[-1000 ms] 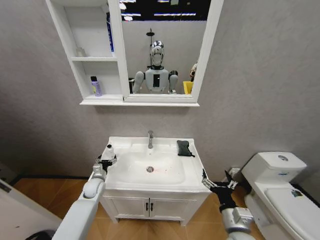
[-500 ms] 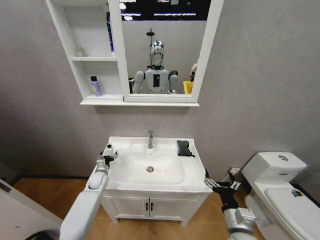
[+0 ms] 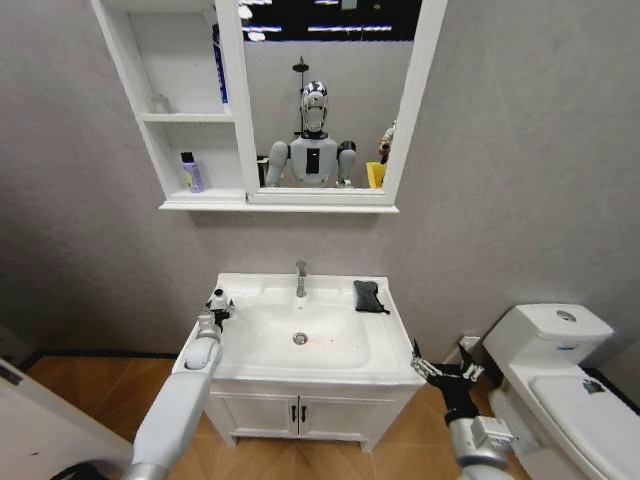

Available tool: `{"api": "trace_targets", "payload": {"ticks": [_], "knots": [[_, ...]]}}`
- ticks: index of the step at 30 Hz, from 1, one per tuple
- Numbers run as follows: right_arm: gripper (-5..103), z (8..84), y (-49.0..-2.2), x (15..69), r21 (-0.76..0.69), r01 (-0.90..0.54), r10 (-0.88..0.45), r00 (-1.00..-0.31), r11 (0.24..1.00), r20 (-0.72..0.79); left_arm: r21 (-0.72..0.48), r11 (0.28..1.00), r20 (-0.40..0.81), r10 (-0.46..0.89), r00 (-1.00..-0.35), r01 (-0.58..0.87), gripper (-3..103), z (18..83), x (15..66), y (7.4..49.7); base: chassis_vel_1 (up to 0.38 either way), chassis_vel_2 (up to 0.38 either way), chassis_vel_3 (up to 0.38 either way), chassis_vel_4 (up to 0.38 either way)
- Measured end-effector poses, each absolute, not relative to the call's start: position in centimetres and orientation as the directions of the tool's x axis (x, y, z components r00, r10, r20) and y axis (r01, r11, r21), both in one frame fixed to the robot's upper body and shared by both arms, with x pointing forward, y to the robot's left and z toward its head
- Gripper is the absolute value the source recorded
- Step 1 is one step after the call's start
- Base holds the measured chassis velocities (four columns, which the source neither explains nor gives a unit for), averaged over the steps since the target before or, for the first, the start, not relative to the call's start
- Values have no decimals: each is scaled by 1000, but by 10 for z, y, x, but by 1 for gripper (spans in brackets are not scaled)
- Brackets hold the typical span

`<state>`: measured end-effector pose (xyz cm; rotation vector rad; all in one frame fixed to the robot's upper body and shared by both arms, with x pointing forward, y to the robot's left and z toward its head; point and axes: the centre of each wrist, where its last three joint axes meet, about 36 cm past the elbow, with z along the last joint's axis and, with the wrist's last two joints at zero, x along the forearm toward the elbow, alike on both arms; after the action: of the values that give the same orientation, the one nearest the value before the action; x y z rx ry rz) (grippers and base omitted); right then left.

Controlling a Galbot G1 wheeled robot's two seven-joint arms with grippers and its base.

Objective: Move facial cleanser and shampoo from washbasin to cabinet, then wipe washbasin with towel.

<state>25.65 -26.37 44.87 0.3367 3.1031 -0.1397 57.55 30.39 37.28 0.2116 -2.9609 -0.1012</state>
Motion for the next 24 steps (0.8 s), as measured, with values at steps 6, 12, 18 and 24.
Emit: {"api": "trace_targets", "payload": {"ticks": [6, 12, 18, 24], "knots": [[100, 448, -262, 257, -83, 220, 219, -975, 972, -26, 87, 988, 141, -142, -980, -131, 40, 383, 567, 310, 0, 0, 0, 0], [100, 449, -263, 257, -84, 226, 225, -974, 970, -30, 102, 986, 86, -138, -987, -129, 30, 422, 538, 308, 0, 0, 0, 0], [100, 448, -260, 257, -80, 221, 220, -975, 972, -26, 87, 986, 31, -143, -989, -140, 30, 507, 493, 299, 0, 0, 0, 0], [100, 446, -257, 259, -79, 208, 207, -978, 975, -22, 78, 995, -1, -67, -998, -67, 30, 644, 449, 293, 0, 0, 0, 0]]}}
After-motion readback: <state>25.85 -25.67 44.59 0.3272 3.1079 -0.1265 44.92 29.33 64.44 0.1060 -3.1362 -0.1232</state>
